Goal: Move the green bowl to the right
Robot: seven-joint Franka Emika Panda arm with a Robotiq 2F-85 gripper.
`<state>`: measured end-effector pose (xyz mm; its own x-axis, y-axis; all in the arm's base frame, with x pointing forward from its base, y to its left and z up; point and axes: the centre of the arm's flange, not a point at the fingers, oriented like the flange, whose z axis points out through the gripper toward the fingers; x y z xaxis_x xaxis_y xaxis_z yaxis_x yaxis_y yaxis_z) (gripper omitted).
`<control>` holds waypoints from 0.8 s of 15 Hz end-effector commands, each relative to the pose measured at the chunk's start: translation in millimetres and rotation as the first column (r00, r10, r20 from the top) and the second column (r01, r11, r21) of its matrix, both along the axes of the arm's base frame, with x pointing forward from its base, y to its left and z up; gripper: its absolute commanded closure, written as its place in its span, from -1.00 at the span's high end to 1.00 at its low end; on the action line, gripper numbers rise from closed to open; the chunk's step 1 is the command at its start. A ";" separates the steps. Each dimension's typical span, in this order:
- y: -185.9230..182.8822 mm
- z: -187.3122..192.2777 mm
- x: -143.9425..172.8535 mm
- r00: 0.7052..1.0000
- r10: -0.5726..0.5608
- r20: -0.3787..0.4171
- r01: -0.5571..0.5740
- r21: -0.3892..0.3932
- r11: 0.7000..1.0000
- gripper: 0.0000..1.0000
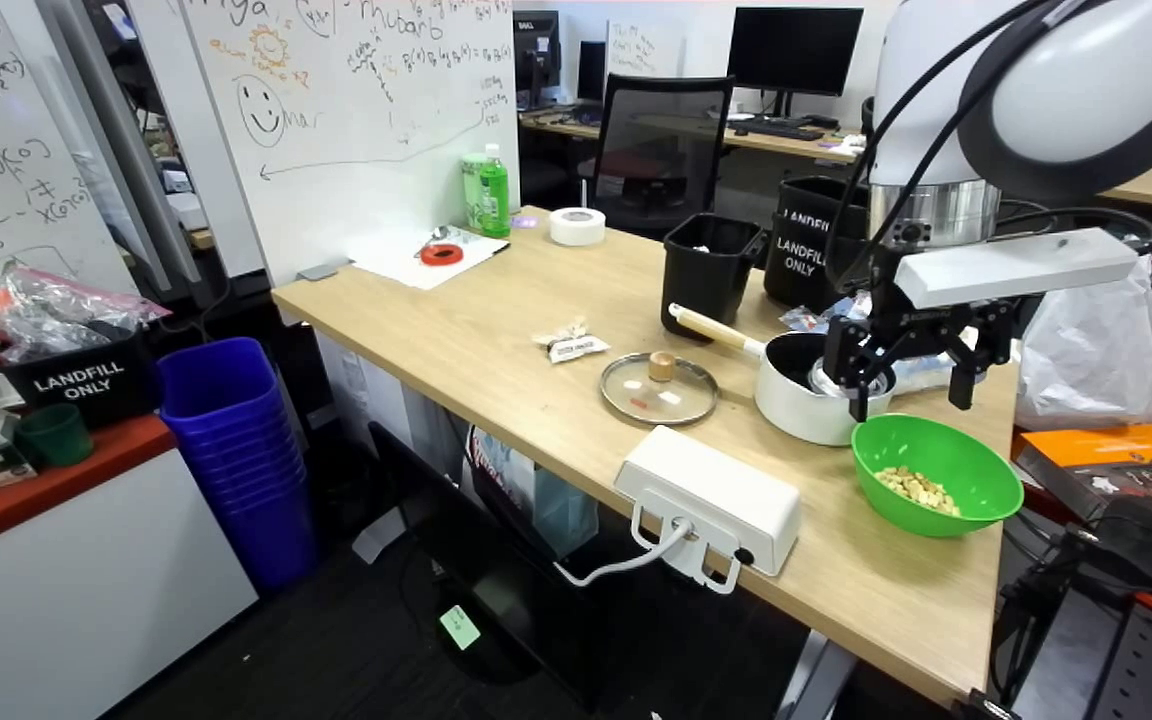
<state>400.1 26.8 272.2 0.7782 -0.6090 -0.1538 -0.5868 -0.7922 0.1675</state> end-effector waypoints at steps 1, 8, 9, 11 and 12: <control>0.1 0.4 0.7 1.000 -0.001 0.001 0.001 -0.001 1.000 1.00; 4.2 -9.9 8.2 0.999 0.005 -0.031 -0.006 -0.028 1.000 1.00; 4.7 -14.2 10.4 0.999 0.010 -0.044 -0.011 -0.038 0.999 1.00; 5.7 -23.4 14.7 0.998 0.018 -0.064 -0.022 -0.060 0.998 1.00; 5.7 -28.1 18.1 0.997 0.019 -0.071 -0.025 -0.077 0.997 1.00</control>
